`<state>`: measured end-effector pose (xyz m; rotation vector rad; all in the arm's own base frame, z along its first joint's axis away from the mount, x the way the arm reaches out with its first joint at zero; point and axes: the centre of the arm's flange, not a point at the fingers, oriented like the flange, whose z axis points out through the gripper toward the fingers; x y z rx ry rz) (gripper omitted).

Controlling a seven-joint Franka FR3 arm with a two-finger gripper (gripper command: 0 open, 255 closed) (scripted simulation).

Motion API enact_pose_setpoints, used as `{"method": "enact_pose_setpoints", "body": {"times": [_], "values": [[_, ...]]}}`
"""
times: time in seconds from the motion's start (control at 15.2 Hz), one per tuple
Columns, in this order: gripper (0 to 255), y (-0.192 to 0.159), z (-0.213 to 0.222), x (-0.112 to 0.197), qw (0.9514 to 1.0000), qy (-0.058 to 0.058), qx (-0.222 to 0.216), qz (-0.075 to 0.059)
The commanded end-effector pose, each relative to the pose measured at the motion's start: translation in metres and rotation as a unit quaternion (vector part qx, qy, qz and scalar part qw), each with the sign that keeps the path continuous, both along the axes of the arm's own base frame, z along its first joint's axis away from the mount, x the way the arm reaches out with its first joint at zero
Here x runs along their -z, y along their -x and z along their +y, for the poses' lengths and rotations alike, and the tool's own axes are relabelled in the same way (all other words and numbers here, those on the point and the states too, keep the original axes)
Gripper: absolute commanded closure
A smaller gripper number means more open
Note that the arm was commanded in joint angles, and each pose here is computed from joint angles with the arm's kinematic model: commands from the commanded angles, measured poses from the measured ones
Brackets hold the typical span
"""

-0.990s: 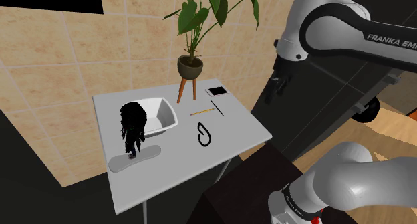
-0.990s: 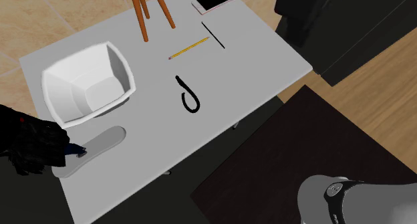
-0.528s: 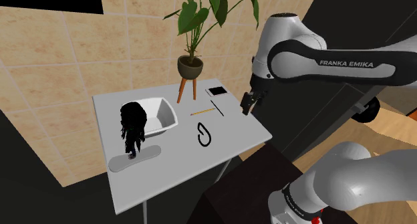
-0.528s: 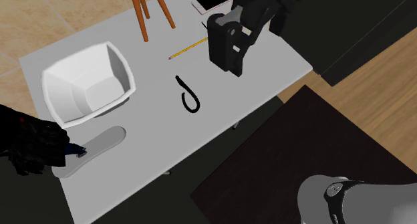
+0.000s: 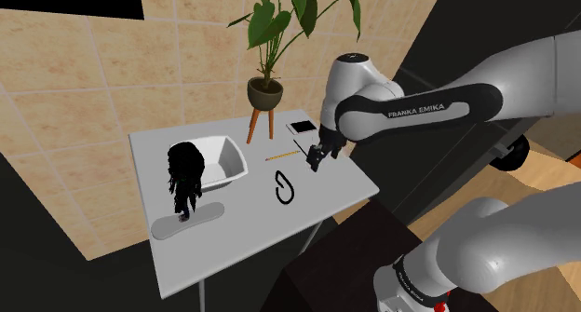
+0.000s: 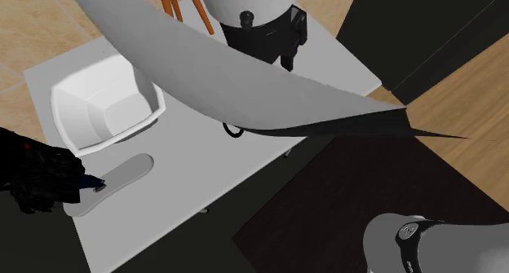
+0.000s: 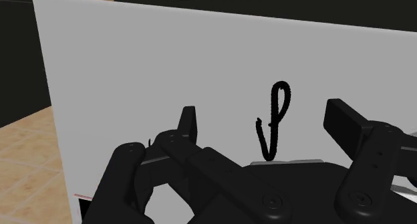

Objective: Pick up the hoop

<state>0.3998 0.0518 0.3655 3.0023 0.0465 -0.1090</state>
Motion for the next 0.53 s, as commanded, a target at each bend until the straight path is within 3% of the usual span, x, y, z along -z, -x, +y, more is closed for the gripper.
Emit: {"method": "enact_pose_setpoints", "body": {"times": [0.0, 0.46], "values": [[0, -0.009, 0.009, 0.023, 1.0000, 0.003, 0.002, -0.006], [0, -0.052, 0.031, 0.100, 0.9996, 0.013, 0.008, -0.024]]}}
